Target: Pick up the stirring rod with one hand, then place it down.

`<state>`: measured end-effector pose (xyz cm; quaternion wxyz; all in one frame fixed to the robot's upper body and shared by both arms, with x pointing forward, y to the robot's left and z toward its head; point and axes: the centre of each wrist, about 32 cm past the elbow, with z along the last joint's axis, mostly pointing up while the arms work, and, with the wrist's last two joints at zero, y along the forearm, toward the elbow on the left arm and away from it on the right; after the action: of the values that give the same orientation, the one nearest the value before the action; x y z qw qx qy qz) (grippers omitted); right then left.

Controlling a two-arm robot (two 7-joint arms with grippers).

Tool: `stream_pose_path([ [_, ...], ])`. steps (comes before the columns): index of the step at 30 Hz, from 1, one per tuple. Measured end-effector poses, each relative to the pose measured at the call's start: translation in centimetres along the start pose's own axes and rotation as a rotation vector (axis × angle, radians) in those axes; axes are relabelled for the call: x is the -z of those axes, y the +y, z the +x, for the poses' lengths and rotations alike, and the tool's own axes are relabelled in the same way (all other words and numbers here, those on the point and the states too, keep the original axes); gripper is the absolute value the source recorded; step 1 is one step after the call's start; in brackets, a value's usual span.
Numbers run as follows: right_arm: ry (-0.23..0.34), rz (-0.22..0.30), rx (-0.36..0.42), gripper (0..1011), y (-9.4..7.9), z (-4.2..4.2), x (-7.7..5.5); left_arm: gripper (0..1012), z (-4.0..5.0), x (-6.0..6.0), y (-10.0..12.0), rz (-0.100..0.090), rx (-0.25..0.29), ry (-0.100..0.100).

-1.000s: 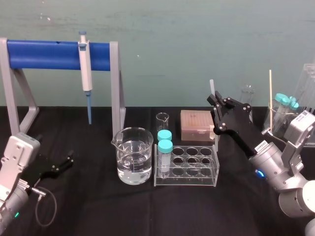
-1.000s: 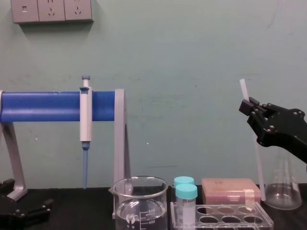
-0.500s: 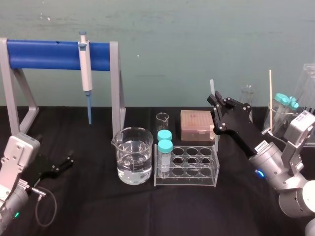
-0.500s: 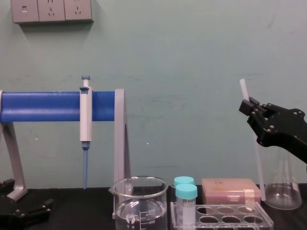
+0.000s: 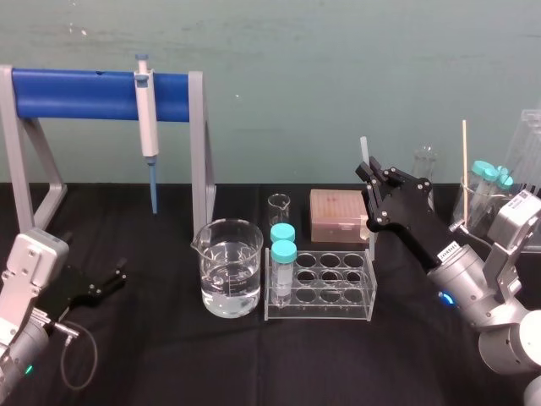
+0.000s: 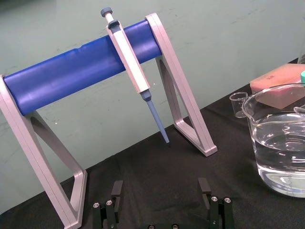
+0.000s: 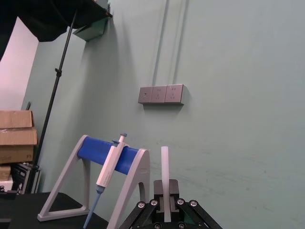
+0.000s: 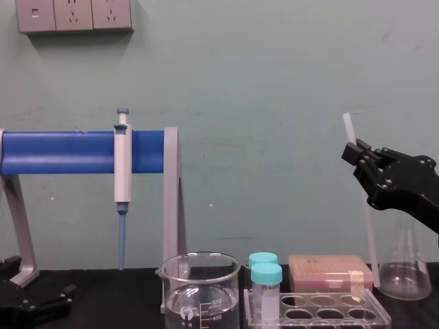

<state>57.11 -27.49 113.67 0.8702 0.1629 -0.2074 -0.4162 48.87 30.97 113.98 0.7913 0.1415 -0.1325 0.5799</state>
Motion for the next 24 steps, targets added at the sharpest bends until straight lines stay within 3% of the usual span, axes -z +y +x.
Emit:
stream_pose_path([
  [24, 0.000, 0.000, 0.000, 64, 0.00, 0.00, 0.00, 1000, 0.00, 0.00, 0.00, 0.000, 0.000, 0.000],
])
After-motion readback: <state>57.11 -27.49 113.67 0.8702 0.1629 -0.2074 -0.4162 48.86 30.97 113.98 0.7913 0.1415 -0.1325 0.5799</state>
